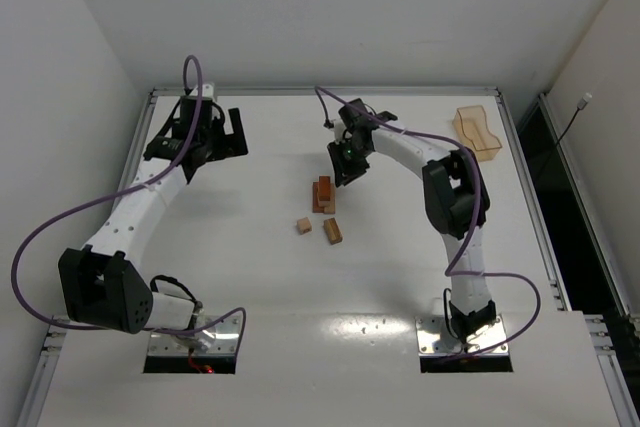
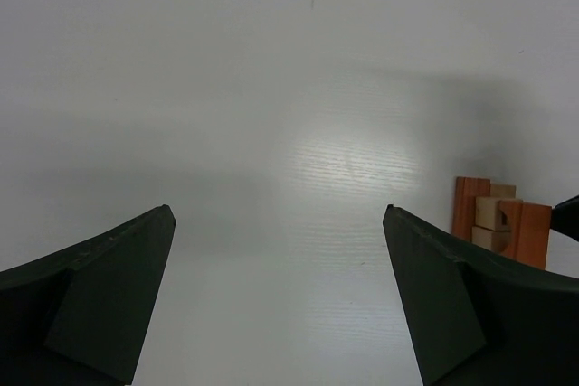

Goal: Build the wood block tower

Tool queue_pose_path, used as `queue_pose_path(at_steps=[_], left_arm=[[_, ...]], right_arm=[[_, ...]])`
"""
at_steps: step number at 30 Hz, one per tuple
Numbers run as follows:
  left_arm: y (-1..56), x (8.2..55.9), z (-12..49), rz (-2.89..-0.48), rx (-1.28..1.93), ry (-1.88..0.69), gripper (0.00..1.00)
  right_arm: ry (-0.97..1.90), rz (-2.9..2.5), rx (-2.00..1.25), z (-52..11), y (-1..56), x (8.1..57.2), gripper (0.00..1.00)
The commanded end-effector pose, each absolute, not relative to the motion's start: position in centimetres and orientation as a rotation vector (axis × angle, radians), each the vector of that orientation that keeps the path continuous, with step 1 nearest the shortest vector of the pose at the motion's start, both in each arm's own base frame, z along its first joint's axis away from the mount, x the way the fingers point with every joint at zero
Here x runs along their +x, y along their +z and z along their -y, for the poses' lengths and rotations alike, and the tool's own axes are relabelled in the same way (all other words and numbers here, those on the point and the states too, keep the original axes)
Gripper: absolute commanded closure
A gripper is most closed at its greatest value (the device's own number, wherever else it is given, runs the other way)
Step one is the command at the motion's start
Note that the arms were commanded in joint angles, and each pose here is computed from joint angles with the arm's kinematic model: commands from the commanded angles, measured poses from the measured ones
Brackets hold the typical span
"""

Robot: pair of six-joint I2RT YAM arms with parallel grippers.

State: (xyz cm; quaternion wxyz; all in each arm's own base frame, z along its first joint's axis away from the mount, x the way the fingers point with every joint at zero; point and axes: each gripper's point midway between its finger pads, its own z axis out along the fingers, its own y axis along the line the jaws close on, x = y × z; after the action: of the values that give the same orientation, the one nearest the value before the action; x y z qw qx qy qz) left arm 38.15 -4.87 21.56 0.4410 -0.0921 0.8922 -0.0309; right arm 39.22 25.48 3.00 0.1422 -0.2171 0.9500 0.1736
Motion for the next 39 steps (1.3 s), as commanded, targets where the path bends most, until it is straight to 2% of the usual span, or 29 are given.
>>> queue_pose_path(at_steps=[1,6,10,28,39], left_arm=[[22.7,38.6,5.0,-2.168,-0.234,-0.129,0.00],[22.3,38.5,5.2,-2.179,-0.229,-0.137,0.00],[22.3,38.5,4.8,-2.178,-0.239,-0.132,0.00],[21.7,38.4,4.8,-2.190,-0.248,-0.167,0.00],[21.0,37.7,4.4,-2.186,-0.281,-0.152,0.00]], right_arm=[[0.498,-2.708,-0.611,-26.3,4.1,40.2,0.76],[0.525,-2.698,-0.616,-26.6,4.5,40.3,0.66],[0.527,-2.696,-0.629,-27.0,4.5,40.1,0.62],[0.523,-2.704,-0.641,-27.3,4.0,39.8,0.61],[0.422,-2.648,-0.546,-24.2,7.2,39.5,0.77]])
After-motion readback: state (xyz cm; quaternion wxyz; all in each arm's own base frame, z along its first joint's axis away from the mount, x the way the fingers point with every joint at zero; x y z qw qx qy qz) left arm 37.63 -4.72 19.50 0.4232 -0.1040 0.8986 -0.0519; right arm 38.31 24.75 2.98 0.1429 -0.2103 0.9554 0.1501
